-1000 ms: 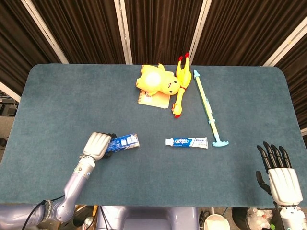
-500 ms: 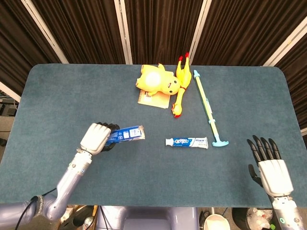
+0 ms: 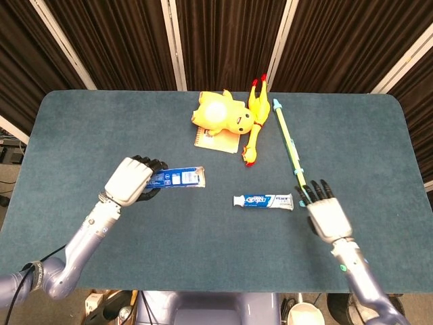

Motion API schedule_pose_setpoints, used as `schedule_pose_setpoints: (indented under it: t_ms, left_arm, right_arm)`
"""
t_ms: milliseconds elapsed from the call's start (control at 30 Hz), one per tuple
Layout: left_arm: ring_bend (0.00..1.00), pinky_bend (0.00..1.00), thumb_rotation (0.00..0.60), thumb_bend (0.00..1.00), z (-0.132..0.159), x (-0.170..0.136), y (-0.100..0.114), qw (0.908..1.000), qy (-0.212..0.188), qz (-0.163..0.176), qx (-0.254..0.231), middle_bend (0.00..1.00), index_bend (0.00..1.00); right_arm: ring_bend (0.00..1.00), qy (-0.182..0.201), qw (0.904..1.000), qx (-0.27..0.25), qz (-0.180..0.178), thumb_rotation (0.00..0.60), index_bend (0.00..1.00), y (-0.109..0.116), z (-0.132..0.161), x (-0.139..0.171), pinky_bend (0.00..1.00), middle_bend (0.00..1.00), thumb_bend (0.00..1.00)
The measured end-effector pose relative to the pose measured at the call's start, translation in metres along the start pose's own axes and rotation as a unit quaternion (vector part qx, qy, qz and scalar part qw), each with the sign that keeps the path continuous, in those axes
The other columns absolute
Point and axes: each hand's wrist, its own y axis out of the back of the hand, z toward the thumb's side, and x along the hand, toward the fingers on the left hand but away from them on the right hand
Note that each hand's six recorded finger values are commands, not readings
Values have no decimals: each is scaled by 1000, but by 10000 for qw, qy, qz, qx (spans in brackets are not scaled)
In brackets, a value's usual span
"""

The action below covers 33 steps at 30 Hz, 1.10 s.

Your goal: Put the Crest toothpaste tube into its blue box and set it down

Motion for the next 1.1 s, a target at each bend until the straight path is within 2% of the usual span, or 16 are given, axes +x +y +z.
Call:
schedule_pose_setpoints:
  t_ms: [167, 367, 633, 767, 833, 933, 1000, 1100]
  left_arm:
    - [493, 519, 600, 372, -2, 1, 3, 10000, -6, -12, -86, 522, 374]
    - [493, 519, 600, 373, -6, 0, 0, 9999, -6, -86, -115, 523, 374]
    - [493, 519, 600, 373, -12, 2, -2, 9998, 25, -85, -153, 523, 374]
    - [493, 519, 600, 373, -13, 2, -2, 9999, 16, -85, -140, 523, 374]
    - [493, 519, 600, 373, -13, 2, -2, 9999, 14, -75, -148, 523, 374]
    - [493, 519, 600, 373, -13, 2, -2, 9999, 10, -68, -143, 523, 374]
    - [493, 519, 600, 373, -13, 2, -1, 9999, 6, -67, -145, 524, 375]
    - [494, 519, 600, 373, -12, 1, -2, 9999, -10, -72, -150, 524, 375]
  right_arm:
    - [38, 212, 9997, 43, 146, 600, 147, -8, 32, -25, 0, 157, 463]
    - [39, 243, 9992, -26, 302, 600, 182, -23, 50, -41, 0, 176, 463]
    - [57, 178, 9991, 40, 391, 600, 182, -39, 57, -58, 0, 185, 463]
    - [137, 92, 9990, 87, 428, 600, 205, -45, 53, -63, 21, 256, 462]
    - [228, 50, 9990, 88, 444, 600, 292, -47, 51, -65, 119, 350, 463]
    - [415, -9, 9990, 114, 436, 600, 498, -51, 48, -65, 392, 536, 462]
    - [517, -25, 9991, 112, 400, 600, 617, -52, 47, -65, 525, 635, 462]
    - [601, -22, 9993, 41, 384, 600, 725, -53, 48, -63, 611, 719, 463]
